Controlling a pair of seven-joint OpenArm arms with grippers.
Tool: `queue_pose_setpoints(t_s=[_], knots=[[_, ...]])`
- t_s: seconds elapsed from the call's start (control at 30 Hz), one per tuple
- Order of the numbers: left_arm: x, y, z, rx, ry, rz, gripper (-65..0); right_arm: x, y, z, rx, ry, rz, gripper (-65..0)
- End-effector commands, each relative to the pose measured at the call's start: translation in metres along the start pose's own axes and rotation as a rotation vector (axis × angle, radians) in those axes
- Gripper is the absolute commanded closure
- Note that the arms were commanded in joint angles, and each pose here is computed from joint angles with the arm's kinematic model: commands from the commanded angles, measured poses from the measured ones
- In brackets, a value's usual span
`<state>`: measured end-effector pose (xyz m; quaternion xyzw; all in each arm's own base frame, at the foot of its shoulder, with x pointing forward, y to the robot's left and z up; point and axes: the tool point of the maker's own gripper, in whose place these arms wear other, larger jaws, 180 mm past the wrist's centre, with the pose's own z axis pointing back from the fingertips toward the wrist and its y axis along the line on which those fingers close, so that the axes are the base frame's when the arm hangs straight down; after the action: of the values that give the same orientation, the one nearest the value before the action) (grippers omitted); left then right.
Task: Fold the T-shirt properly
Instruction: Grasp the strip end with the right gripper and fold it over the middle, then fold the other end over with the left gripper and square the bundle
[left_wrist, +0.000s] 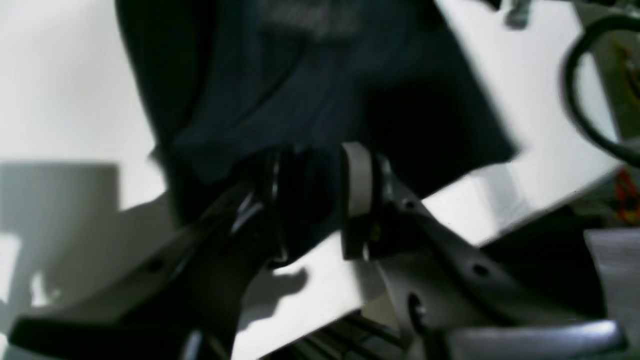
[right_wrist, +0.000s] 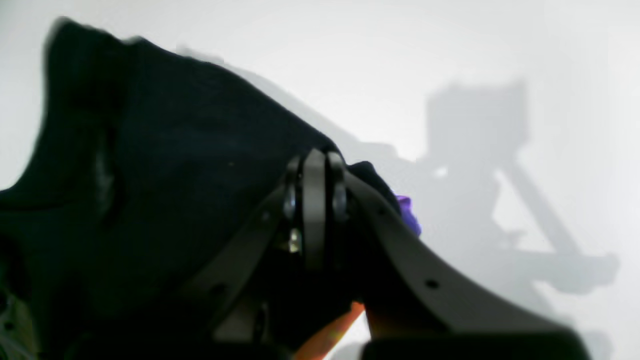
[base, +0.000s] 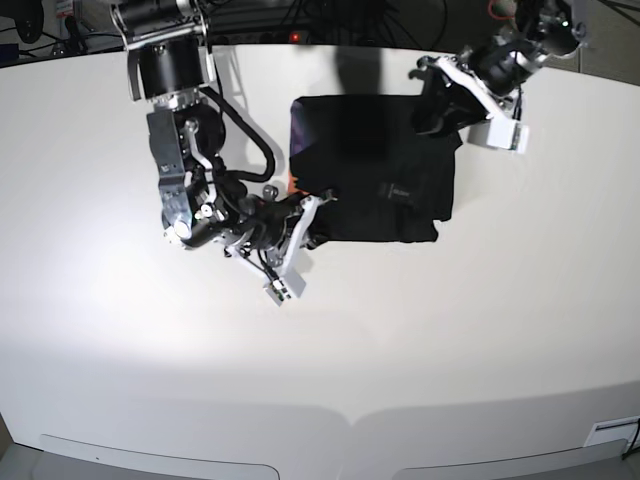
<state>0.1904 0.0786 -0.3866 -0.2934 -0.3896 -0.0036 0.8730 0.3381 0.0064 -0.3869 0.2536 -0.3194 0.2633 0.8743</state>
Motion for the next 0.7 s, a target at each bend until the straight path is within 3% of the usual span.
queue_pose_setpoints(t_s=[0.0,0.1,0.27,0.4,0.67], knots=[[0.006,0.002,0.001,0.009,-0.035,-0.007,-15.1,0.018,-0.006,0.002,-0.016,-0.042,0.027,0.0],[-0.001,0.023,-0.003,0.092,-0.038,-0.014,-15.1,0.013,-0.009,0.001,-0.027,-0.024,0.03,0.0],[-0.022,0.063,-0.019,0.211,0.046,-0.027,-15.1,-0.004,-0.005,0.001,-0.01,0.043,0.032,0.0],[-0.024,0.089,-0.039,0.258,0.095,-0.053,-15.1,-0.016,0.009,0.007,0.007,0.047,0.056,0.0],[0.028,0.106,-0.08,0.267,0.047,-0.104,-15.1,-0.046,0.046,0.038,0.011,0.04,0.083,0.0]])
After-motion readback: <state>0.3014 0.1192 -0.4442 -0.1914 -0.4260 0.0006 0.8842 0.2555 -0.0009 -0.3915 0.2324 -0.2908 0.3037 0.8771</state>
